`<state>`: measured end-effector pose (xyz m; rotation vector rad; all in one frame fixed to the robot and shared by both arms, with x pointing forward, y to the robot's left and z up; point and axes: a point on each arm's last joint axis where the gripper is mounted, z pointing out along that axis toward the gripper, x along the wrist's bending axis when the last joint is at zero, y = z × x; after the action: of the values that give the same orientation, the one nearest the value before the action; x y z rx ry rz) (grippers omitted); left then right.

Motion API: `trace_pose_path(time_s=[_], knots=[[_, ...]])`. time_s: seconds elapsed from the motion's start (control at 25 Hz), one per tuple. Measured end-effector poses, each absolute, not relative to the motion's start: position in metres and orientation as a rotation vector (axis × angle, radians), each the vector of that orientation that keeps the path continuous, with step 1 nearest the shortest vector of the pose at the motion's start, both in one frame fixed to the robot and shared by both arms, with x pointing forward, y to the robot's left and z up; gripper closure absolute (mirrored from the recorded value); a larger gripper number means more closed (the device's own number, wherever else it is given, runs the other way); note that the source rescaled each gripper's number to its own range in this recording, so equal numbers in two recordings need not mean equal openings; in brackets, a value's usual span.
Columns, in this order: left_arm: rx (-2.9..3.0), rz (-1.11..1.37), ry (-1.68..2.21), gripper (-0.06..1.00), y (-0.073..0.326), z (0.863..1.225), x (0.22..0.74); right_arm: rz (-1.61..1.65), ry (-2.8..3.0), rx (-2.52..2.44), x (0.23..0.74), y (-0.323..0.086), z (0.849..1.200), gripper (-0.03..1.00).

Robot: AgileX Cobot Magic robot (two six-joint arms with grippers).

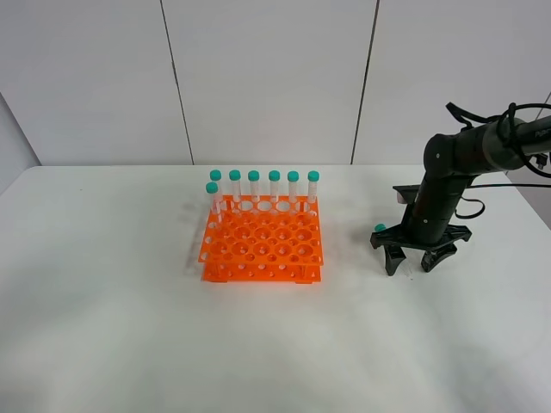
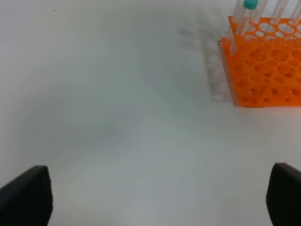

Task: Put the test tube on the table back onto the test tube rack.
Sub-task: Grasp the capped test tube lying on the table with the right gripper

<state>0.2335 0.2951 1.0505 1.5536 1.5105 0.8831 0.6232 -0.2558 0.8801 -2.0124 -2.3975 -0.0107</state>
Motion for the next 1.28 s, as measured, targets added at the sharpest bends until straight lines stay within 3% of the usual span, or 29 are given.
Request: trace_pose_path(time_s=[0.92, 1.04, 1.12, 1.24, 1.28], knots=[[1.554, 0.883, 1.511, -0.06, 0.2951, 1.0505, 0.2335, -0.038, -2.425, -2.006, 0.6254, -0.2556, 0.8801, 0.13], [1.554, 0.883, 1.511, -0.06, 0.2951, 1.0505, 0.2335, -0.042, -2.427, -2.007, 0.6257, -0.2556, 0.8801, 0.29], [1.554, 0.883, 1.511, -0.06, 0.2951, 1.0505, 0.2335, -0.046, -2.429, -2.009, 0.626, -0.2556, 0.8801, 0.51], [1.554, 0.883, 1.511, -0.06, 0.2951, 1.0505, 0.2335, -0.053, -2.433, -2.01, 0.6265, -0.2555, 0.8802, 0.91], [1.554, 0.883, 1.511, -0.06, 0.2951, 1.0505, 0.2335, -0.054, -2.434, -2.011, 0.6267, -0.2555, 0.8802, 0.97]])
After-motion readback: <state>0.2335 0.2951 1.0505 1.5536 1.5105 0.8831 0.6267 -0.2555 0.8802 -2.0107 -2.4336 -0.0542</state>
